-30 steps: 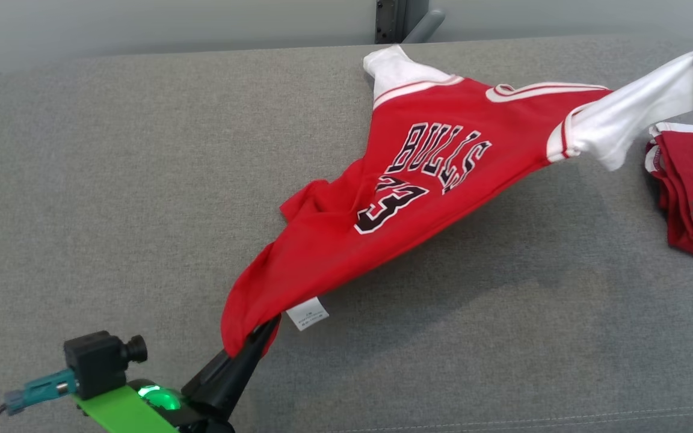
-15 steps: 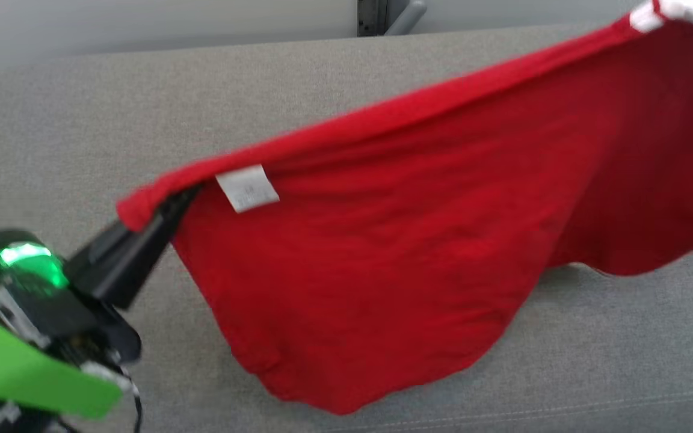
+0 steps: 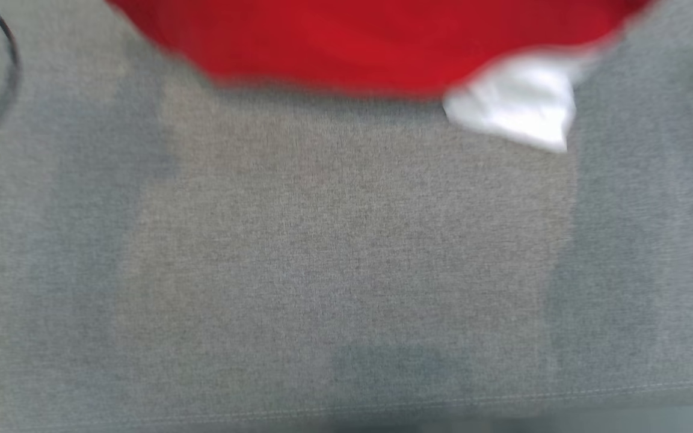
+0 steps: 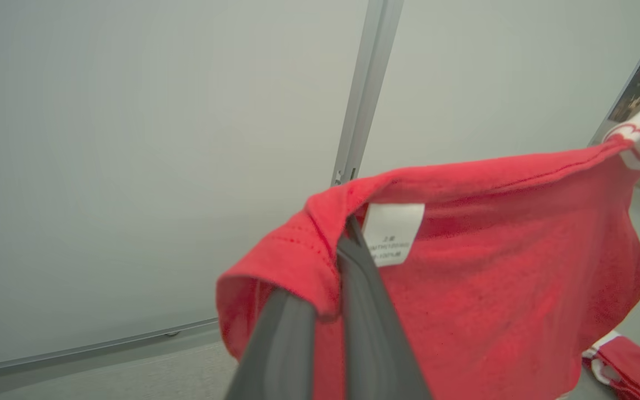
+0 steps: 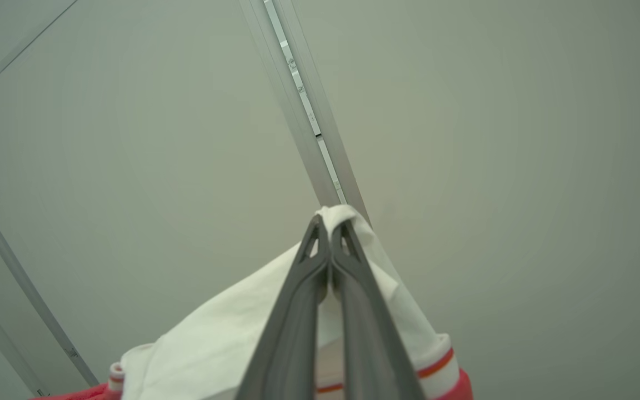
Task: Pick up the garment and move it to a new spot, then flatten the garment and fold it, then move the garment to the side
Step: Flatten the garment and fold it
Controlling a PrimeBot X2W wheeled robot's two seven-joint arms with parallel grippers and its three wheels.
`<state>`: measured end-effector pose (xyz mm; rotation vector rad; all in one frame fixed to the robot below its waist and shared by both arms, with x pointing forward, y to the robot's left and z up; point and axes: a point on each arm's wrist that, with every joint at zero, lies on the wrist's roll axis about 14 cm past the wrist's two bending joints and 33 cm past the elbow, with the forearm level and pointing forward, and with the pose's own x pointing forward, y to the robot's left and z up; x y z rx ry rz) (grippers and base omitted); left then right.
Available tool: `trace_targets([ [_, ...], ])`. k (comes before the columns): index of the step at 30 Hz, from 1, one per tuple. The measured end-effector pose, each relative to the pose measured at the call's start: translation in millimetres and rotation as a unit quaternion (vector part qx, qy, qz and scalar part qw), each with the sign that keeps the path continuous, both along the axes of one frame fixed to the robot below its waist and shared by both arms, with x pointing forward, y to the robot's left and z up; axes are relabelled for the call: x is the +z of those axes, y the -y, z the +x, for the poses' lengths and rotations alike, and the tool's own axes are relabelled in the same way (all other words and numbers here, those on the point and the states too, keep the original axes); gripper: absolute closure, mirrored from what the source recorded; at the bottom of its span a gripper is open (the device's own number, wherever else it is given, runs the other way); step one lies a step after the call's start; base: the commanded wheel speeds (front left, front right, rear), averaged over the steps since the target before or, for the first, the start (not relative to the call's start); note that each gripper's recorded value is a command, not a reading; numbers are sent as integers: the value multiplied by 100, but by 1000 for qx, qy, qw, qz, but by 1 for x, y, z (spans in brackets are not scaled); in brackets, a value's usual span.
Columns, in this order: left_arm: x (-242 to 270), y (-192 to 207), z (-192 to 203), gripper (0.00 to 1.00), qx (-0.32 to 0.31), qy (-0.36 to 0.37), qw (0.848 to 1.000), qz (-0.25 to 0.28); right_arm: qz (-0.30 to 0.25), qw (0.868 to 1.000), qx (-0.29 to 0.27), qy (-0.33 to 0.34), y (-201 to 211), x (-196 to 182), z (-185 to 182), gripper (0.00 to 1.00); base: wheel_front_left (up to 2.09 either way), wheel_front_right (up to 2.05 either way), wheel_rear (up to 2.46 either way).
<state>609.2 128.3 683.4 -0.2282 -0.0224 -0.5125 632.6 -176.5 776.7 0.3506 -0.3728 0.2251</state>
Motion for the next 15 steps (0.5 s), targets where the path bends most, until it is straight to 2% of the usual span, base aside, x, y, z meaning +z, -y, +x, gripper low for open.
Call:
trace_targets([
  [5, 23, -18, 62, 100, 59, 55, 997, 16, -21, 999, -22, 35, -17, 6, 44, 100, 0, 0, 0],
  [8, 18, -28, 92, 100, 94, 90, 991, 19, -4, 998, -25, 63, -23, 5, 64, 100, 0, 0, 0],
  [11, -13, -30, 112, 100, 111, 108, 988, 18, 11, 999, -9, 44, -32, -31, 85, 100, 0, 0, 0],
  [14, -64, -20, 122, 100, 102, 93, 990, 31, 8, 1000, 19, 4, -50, -88, 96, 100, 0, 0, 0],
  [15, -64, -20, 122, 100, 102, 93, 990, 31, 8, 1000, 19, 4, -50, -88, 96, 100, 0, 0, 0],
])
